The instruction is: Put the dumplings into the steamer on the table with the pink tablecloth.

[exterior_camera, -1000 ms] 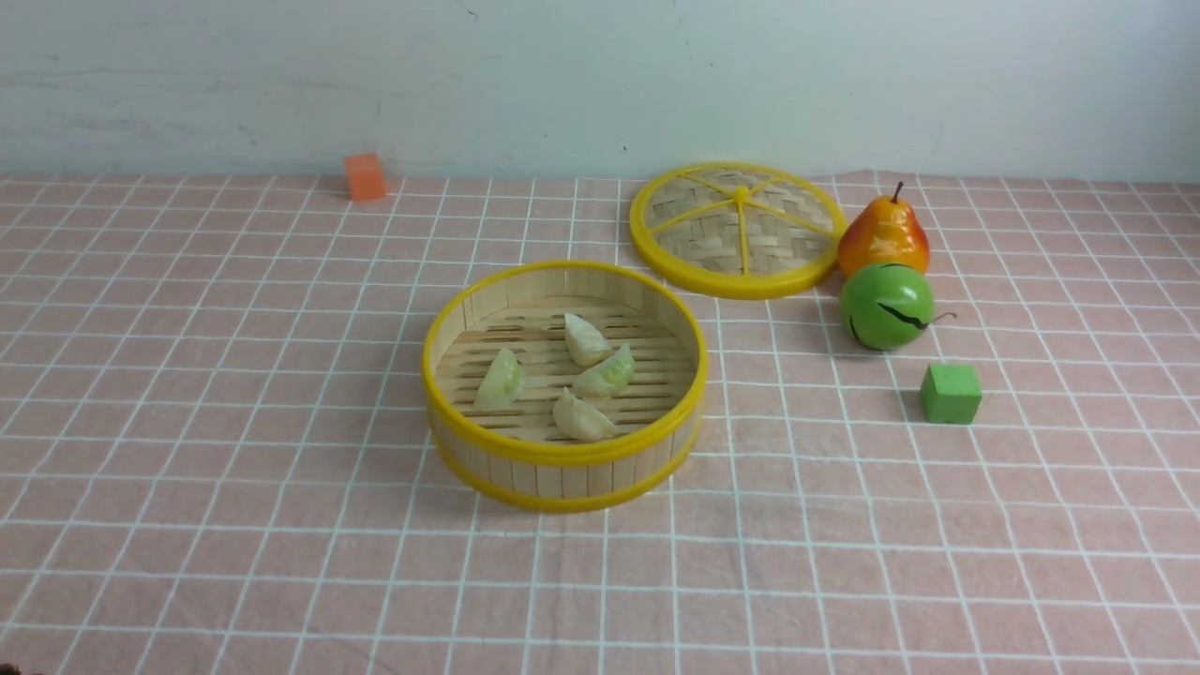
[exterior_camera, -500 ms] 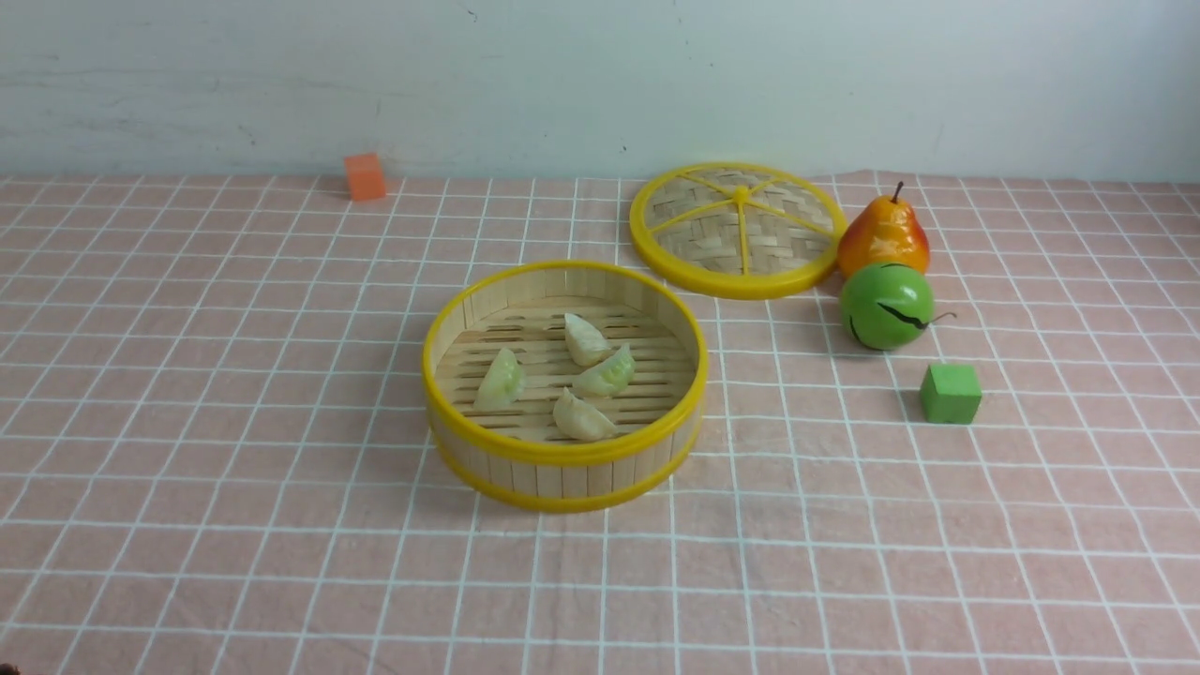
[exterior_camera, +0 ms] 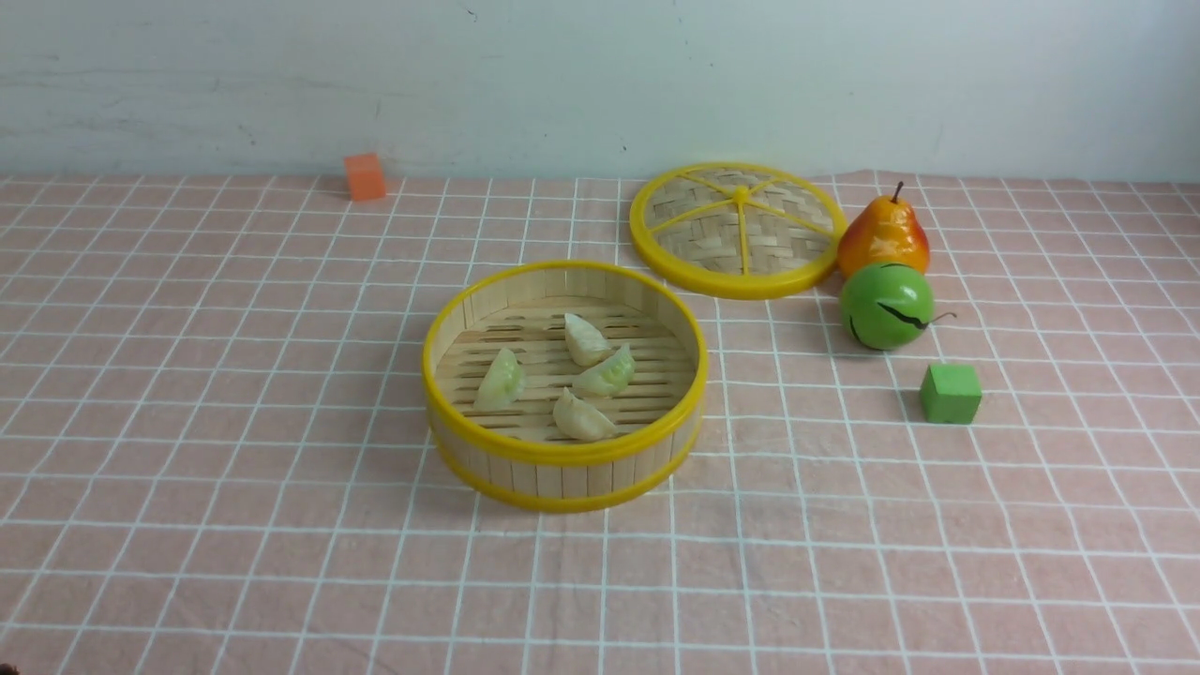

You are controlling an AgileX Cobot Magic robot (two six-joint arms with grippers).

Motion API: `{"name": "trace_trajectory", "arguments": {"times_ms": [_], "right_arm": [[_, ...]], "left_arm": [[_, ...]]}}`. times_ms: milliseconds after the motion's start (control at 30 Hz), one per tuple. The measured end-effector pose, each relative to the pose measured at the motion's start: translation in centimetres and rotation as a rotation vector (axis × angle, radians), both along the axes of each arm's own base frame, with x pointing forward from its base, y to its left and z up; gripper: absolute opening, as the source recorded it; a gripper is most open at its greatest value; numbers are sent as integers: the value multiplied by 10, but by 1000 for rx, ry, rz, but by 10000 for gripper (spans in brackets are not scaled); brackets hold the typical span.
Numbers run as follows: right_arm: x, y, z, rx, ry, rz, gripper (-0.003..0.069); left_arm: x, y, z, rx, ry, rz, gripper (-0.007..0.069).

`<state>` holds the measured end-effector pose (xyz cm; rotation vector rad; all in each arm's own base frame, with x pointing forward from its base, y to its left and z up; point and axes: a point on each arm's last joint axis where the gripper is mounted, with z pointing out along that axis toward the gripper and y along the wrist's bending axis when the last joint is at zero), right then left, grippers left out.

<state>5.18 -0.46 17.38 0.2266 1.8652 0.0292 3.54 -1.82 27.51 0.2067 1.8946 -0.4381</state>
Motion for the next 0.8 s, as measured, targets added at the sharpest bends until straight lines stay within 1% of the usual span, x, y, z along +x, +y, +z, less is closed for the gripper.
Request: {"name": "trace_trajectory", "arguments": {"times_ms": [200, 333, 367, 400, 433, 467, 500, 567, 600, 633, 667, 800], "right_arm": [[0, 0, 0, 0, 0, 0, 2], [0, 0, 0, 0, 0, 0, 7], [0, 0, 0, 0, 0, 0, 8], [0, 0, 0, 0, 0, 0, 8], [0, 0, 0, 0, 0, 0, 8], [0, 0, 0, 0, 0, 0, 9], [0, 0, 0, 0, 0, 0, 10], [0, 0, 0, 0, 0, 0, 10], [0, 0, 0, 0, 0, 0, 10], [0, 0, 0, 0, 0, 0, 10], [0, 0, 0, 0, 0, 0, 10], [0, 0, 0, 0, 0, 0, 13]], "left_arm": [[3, -1, -7, 5, 0, 3, 143], [7, -1, -15, -19, -75, 29, 120], [9, 1, -22, -44, -143, 69, 78], [9, 1, -22, -48, -154, 74, 67], [11, 2, -29, -65, -207, 114, 31], [12, 4, -33, -74, -239, 139, 8], [14, 6, -43, -83, -282, 191, -14], [15, 7, -48, -85, -297, 216, -14], [18, 10, -62, -73, -291, 278, -14], [18, 10, -62, -73, -291, 278, -14], [20, 13, -74, -57, -258, 328, -14], [21, 17, -88, -30, -185, 404, -14]]}}
